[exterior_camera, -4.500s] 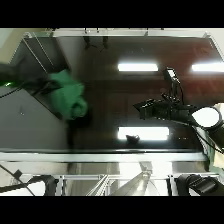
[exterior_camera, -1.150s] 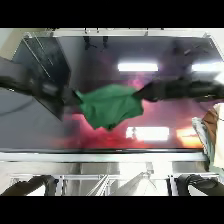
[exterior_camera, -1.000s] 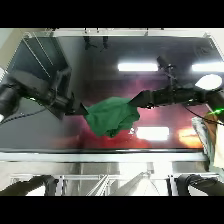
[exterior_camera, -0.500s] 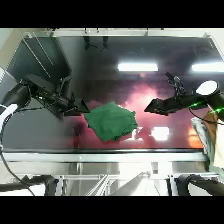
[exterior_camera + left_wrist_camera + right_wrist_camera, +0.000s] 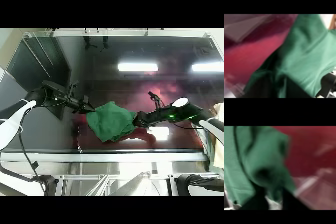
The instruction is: Fold the shirts.
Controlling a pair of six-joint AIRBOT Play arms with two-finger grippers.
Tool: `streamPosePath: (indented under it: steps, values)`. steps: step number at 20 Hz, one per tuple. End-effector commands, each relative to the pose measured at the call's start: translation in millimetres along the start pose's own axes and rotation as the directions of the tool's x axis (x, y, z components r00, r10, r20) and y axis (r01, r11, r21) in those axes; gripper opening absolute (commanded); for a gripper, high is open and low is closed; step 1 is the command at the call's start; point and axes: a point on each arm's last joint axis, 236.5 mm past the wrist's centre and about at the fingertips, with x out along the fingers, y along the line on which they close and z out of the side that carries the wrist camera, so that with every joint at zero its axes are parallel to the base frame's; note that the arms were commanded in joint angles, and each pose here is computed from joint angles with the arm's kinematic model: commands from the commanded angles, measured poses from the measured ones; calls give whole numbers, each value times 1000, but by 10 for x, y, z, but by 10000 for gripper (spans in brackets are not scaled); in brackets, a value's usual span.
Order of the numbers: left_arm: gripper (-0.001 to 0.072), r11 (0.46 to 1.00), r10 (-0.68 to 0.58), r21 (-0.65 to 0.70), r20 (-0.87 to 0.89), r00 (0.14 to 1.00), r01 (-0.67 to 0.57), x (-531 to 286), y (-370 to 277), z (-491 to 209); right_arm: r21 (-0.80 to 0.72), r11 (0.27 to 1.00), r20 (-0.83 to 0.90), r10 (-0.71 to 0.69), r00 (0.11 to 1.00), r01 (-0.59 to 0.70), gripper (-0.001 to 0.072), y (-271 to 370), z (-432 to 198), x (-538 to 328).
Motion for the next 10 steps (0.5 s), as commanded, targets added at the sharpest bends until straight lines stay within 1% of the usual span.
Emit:
streamPosePath:
  steps: [1,2,5,8,10]
  values:
    - [16,996,-53,67,-46,998,56,-32,-275,74,-47,979,58,202,978,-199,80,404,154,88]
    - [16,992,-63,105,-52,997,68,-117,-397,109,-68,972,73,229,971,-224,24,493,217,-17]
    - [16,973,-85,213,-34,996,90,-468,-745,229,-158,956,170,271,947,-246,24,730,506,-488]
    - [16,937,-88,347,108,990,45,-1000,-1169,448,-270,940,334,295,895,-209,23,978,919,-1193]
    - [16,903,-97,429,205,974,-1,-1410,-1476,518,-313,933,427,307,850,-180,23,1137,1137,-1664]
